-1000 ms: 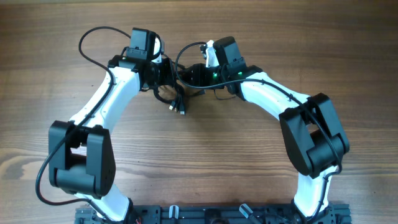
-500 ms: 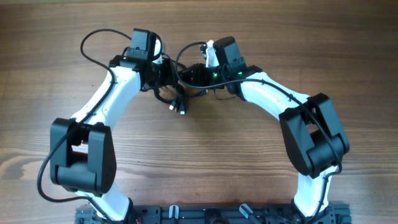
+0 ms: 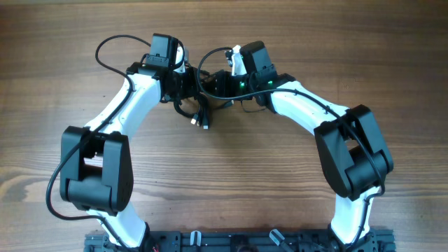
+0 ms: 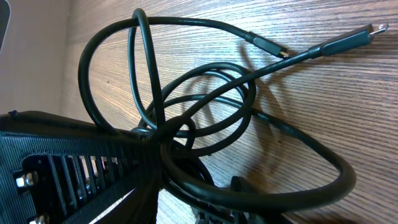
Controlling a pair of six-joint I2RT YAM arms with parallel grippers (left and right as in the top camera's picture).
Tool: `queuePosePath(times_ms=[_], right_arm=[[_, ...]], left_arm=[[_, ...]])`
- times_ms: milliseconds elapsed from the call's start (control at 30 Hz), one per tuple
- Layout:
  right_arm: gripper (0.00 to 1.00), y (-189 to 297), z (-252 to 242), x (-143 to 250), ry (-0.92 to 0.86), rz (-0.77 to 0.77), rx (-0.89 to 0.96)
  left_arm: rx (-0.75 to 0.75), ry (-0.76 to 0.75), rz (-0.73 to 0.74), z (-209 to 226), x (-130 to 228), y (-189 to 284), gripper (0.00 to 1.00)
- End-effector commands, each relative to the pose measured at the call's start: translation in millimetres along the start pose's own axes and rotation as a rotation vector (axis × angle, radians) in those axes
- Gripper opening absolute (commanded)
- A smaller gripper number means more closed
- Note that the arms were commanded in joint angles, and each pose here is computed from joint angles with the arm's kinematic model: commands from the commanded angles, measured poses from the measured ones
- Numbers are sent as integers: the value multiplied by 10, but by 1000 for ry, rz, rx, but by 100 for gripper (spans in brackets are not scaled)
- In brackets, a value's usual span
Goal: Untangle cables
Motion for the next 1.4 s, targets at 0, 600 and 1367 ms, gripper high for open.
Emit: queuePosePath(times_ms=[0, 600, 1367], right_arm=[[39, -9, -61, -3, 15, -4, 17], [40, -8, -63, -4, 15, -4, 17], [40, -9, -60, -2, 15, -3, 17]], left_arm=[[-5, 3, 19, 36, 49, -48, 22], [24, -6, -42, -38, -62, 185, 26], [20, -5, -37, -30, -44, 190, 15]])
Point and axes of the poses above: each gripper's point midway between its finger pads, its own y axis back along the fingers, its own z axis along the line the jaws close on, x = y × z, the point moved 2 cm from there along y, back along the fingers, and after that the axes turned 7 degrees about y, right-handed, at the moved point
